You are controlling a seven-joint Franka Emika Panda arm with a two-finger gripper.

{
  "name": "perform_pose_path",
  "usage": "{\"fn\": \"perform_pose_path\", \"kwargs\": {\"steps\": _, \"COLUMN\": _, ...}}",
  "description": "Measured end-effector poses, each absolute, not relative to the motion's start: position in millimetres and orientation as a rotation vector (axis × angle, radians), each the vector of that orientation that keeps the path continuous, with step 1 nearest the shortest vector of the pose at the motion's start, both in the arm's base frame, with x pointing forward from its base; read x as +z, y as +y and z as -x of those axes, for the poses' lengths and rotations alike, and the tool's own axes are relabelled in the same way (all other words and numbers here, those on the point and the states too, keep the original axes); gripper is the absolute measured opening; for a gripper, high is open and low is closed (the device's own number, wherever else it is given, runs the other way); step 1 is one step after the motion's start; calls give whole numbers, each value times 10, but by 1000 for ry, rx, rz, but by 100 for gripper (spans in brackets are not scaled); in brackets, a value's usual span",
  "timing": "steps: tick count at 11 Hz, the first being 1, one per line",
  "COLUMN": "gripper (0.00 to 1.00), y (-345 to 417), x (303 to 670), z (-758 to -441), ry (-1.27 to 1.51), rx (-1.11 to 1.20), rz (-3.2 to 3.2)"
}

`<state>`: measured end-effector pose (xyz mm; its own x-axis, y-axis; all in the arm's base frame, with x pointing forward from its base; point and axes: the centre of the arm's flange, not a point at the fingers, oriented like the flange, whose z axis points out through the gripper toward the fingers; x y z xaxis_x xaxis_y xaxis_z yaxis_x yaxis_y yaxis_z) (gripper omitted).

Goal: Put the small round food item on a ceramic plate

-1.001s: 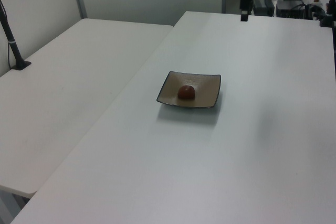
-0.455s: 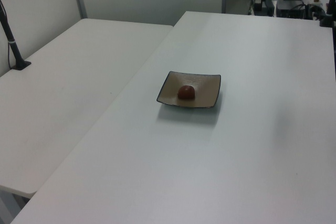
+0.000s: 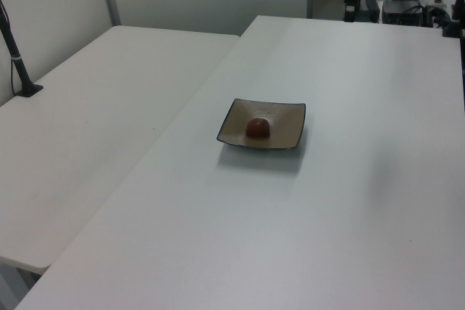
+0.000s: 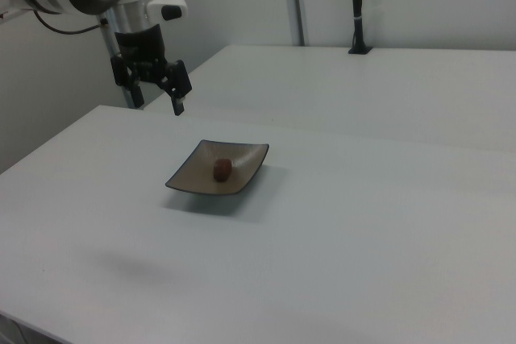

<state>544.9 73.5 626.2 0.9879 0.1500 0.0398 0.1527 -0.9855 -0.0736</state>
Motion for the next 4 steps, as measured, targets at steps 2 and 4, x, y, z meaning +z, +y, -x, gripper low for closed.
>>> {"fn": "perform_pose_path", "kwargs": {"steps": 2, "gripper": 100, "y": 734, "x": 6248, "z": -5452, "ry": -235, "rx": -52, "rz": 3056}}
{"fn": "perform_pose_path", "kwargs": {"steps": 4, "gripper": 100, "y": 734, "x": 6243, "z": -5452, "ry": -235, "rx": -50, "rz": 3056}}
